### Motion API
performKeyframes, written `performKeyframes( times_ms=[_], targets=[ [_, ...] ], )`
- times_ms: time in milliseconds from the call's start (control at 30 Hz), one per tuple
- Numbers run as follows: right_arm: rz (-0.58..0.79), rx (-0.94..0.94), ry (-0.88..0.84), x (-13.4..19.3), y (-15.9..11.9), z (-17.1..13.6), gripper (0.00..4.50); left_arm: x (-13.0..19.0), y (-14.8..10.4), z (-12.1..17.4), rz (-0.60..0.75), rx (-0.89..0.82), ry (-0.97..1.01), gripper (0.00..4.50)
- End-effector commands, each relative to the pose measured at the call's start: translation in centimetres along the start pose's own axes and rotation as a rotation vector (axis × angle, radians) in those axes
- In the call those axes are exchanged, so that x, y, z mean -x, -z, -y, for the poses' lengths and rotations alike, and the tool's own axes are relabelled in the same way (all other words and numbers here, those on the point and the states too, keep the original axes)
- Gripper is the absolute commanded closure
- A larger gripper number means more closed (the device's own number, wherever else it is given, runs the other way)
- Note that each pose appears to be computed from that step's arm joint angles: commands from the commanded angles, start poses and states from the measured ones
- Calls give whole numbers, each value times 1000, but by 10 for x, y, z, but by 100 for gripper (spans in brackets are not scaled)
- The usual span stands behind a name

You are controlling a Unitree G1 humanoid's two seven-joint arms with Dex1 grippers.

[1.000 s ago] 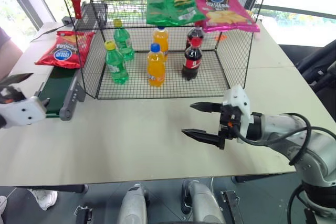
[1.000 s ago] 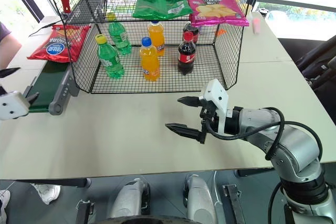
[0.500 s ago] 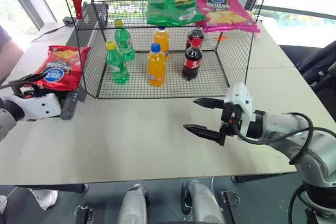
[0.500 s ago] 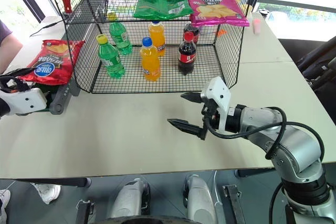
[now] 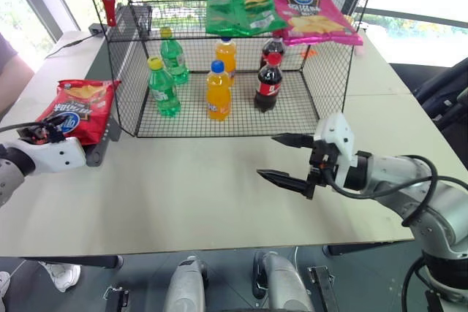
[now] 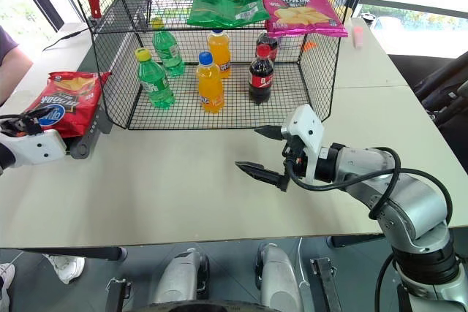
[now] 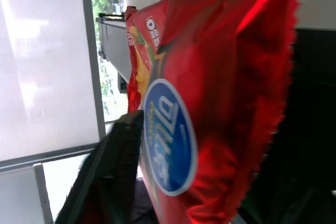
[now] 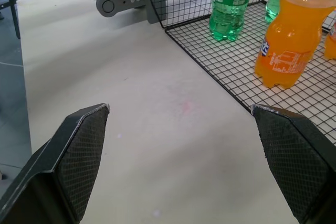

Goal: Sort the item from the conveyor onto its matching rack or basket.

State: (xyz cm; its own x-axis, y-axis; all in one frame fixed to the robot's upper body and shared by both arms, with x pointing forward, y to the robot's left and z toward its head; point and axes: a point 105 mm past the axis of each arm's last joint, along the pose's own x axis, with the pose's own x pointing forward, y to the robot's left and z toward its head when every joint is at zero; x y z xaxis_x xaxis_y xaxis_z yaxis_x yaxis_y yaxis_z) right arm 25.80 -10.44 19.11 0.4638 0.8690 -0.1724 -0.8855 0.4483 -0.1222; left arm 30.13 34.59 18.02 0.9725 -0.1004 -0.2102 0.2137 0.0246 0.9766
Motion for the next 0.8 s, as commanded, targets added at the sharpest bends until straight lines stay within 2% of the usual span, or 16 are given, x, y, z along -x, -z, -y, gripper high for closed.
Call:
performKeyframes(
  times_ms=[33,67,100,267,367,467,500,667,800],
  targets=[
    [21,43,13,5,-7,3,0,6,0,-18,-11,-37,-61,388],
    [21,42,13,5,-7,3,0,6,1,-17,-21,-34,-58,435],
    [22,43,13,4,-7,4,0,7,1,-16,-26,-42,-60,447],
    [29,49,12,0,-9,8,0,8,-3,-19,-42,-55,-105,447],
    [29,52,13,-2,-9,13,0,16,-9,-40,-51,-110,-253,447],
    [20,69,24,-1,-9,24,0,50,-40,-87,-7,-242,-556,447],
    [17,75,29,-1,-9,28,0,60,-50,-94,7,-276,-614,447],
    [14,106,72,6,-15,48,0,97,-88,-110,10,-357,-770,447],
    [8,116,78,8,-16,53,0,100,-115,-117,61,-385,-817,447]
  ],
)
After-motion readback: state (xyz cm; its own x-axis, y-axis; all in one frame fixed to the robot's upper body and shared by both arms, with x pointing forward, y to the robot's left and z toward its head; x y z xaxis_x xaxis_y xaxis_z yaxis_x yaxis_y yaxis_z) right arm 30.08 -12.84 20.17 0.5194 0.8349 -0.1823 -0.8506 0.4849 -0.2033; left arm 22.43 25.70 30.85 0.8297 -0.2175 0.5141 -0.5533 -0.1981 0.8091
